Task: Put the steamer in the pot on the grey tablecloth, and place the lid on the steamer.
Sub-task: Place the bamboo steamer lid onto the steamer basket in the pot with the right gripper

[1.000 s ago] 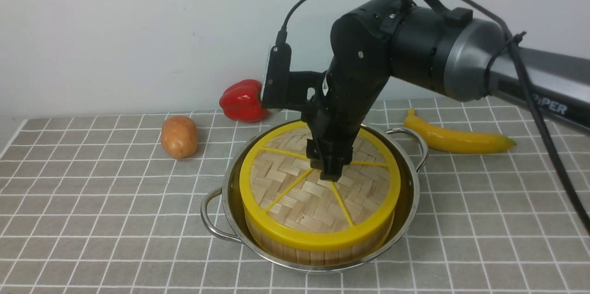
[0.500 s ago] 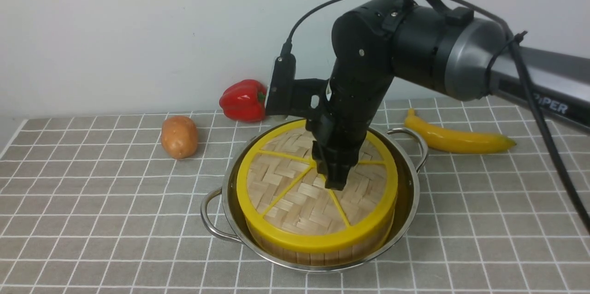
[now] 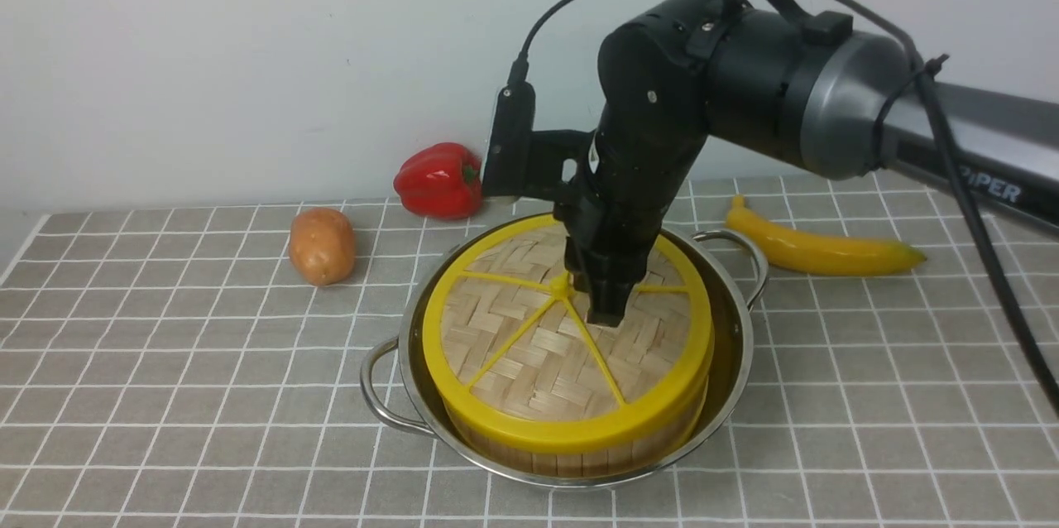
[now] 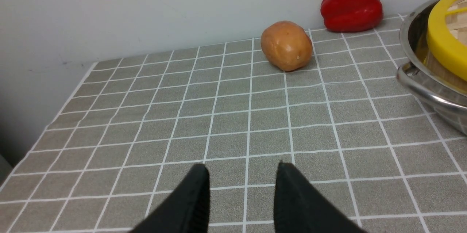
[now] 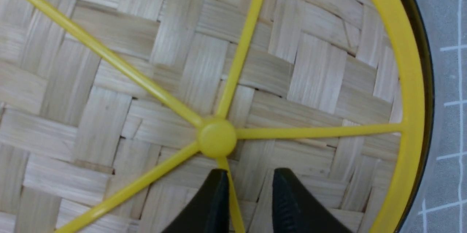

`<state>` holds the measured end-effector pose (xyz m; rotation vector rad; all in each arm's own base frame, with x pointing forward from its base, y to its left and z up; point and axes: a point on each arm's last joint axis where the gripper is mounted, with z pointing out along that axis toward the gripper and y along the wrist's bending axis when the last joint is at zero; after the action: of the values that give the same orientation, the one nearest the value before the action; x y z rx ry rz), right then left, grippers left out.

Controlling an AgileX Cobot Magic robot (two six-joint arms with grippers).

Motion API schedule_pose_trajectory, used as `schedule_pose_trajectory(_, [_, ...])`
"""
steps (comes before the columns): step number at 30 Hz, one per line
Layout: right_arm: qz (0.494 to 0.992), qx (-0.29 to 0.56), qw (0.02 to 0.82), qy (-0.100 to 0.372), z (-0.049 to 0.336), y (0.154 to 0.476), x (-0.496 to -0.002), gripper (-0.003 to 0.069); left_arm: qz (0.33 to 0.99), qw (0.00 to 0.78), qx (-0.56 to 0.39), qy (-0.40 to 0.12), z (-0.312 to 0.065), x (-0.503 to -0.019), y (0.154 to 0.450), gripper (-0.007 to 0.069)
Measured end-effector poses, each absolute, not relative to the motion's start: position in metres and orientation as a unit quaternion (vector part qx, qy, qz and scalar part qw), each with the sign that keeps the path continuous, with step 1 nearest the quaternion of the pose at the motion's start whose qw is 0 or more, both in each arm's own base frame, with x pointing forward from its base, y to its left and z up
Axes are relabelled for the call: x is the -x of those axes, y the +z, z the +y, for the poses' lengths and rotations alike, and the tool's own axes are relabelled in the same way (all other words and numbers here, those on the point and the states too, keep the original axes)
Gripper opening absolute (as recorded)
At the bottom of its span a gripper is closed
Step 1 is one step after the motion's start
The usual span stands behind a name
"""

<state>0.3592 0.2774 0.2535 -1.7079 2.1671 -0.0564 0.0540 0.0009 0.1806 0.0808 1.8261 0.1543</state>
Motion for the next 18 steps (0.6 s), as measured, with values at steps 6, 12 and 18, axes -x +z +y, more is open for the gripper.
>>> schedule_pose_trajectory(6, [0.774, 0.603, 0.191, 0.003, 0.2805, 0.2543, -0.3566, 0.0209, 0.79, 0.608, -0.035, 0.067, 0.0009, -0.054, 0.1806, 0.0243])
schedule_pose_trajectory(12, [0.777, 0.6, 0.192, 0.017, 0.2823, 0.2544, -0.3553, 0.0237, 0.79, 0.608, -0.035, 0.067, 0.0009, -0.054, 0.1806, 0.0243])
schedule_pose_trajectory(18, [0.777, 0.596, 0.199, 0.025, 0.2842, 0.255, -0.3555, 0.0243, 0.79, 0.608, -0.035, 0.067, 0.0009, -0.054, 0.1806, 0.0243])
